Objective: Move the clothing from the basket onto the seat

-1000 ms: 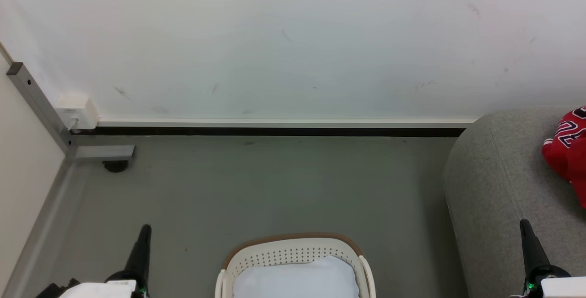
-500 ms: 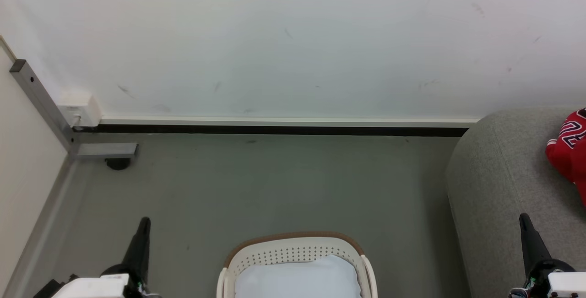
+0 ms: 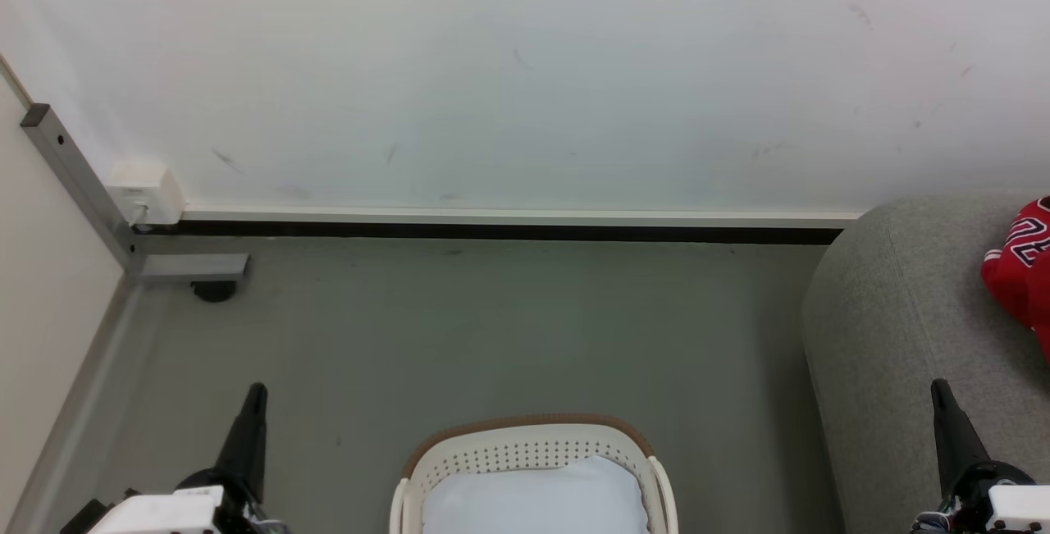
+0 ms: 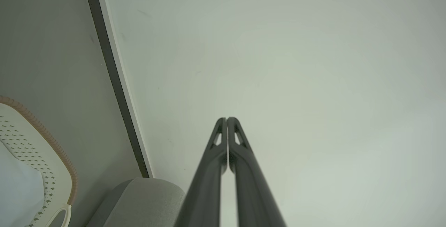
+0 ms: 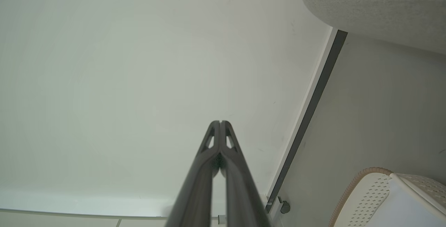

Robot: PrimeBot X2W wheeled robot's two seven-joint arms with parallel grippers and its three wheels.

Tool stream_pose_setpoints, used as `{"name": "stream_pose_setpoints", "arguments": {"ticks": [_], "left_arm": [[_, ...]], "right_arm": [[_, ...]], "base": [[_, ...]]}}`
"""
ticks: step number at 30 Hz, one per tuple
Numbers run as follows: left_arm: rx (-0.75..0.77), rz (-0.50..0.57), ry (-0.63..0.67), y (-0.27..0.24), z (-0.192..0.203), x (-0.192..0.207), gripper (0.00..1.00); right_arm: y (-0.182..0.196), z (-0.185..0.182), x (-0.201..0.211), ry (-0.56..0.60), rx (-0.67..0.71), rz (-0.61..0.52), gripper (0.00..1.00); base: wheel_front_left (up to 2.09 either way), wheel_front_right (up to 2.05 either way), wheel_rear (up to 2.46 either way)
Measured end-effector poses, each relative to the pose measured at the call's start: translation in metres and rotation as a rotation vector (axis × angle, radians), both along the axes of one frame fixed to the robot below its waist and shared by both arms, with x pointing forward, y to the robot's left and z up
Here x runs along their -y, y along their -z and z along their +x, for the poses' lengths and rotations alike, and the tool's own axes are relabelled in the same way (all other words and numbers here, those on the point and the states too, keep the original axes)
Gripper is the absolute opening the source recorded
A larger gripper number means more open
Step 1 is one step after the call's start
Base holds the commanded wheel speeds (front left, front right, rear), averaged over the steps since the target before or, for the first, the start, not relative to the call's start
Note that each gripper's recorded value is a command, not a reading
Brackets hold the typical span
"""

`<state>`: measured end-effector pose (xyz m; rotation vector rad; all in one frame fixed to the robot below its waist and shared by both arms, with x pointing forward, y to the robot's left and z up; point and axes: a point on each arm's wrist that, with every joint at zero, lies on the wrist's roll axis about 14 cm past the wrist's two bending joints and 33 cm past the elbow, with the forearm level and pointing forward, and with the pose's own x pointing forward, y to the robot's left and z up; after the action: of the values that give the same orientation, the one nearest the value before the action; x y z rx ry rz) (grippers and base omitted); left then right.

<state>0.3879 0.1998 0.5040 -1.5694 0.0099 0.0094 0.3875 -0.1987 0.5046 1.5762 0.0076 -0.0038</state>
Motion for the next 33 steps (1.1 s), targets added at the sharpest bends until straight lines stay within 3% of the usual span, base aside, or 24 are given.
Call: {"name": "stream_pose_setpoints", "arguments": {"ticks": [33], "left_arm": [[0.0,0.0,0.0,-0.0001,0.0001,0.0001,0.0]], "right_arm": [[-0.0001,0.0001,0.0002,0.001,0.0,0.0,0.0]], "base": [[0.0,0.0,0.0]]}}
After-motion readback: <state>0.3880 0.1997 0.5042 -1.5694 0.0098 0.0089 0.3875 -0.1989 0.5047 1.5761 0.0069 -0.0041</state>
